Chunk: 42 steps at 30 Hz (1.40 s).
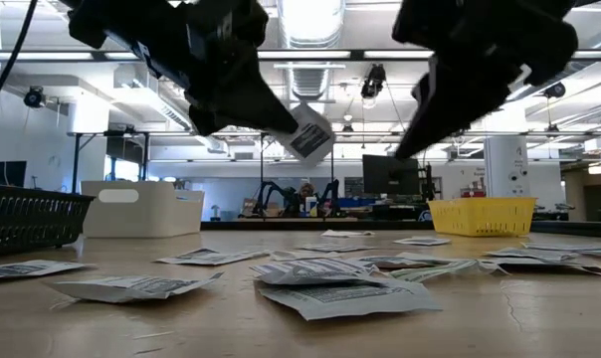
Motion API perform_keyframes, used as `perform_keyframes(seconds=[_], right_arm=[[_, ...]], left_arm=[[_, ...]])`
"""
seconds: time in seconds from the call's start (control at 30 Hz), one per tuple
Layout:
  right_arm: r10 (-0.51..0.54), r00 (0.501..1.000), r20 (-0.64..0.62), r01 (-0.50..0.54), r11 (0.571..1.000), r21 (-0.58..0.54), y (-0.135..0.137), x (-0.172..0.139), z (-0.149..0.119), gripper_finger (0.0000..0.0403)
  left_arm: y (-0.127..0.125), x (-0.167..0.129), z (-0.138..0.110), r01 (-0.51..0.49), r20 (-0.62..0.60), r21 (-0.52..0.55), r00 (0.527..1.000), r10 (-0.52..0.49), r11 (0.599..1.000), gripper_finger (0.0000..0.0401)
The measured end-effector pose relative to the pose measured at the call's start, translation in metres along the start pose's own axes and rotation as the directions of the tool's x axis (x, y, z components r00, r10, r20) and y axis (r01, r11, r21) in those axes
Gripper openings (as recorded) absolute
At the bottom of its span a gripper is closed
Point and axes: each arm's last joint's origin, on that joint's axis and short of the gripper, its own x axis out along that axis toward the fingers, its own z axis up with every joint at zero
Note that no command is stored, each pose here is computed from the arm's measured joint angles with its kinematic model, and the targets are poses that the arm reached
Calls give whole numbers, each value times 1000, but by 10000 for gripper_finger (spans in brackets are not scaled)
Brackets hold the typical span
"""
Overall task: Pick & Place First Aid Supplies
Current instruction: Put the gray towelette pack into the white bin
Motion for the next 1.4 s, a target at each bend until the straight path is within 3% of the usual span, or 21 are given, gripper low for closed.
perform_keyframes(seconds=[0.2,0.47,0.7,1.03,1.27,1.4], right_arm=[[-24,998,-49,24,1000,10,-3,0,-5,130],[-23,999,-46,23,1000,11,-2,0,-5,113],[-23,999,-46,23,1000,11,-2,0,-5,101],[-23,999,-46,23,1000,8,-2,0,-5,94],[-23,999,-46,23,1000,11,-2,0,-5,104],[-23,999,-46,23,1000,11,-2,0,-5,104]], left_arm=[[21,-22,8,-216,-19,-20,976,216,976,1],[50,-61,18,-463,-29,-39,886,462,886,1],[70,-83,24,-571,-26,-39,821,570,820,2],[104,-92,21,-737,-109,-96,676,728,670,2],[131,-90,6,-809,-172,-163,587,791,565,1],[145,-88,-6,-822,-253,-204,568,783,531,3]])
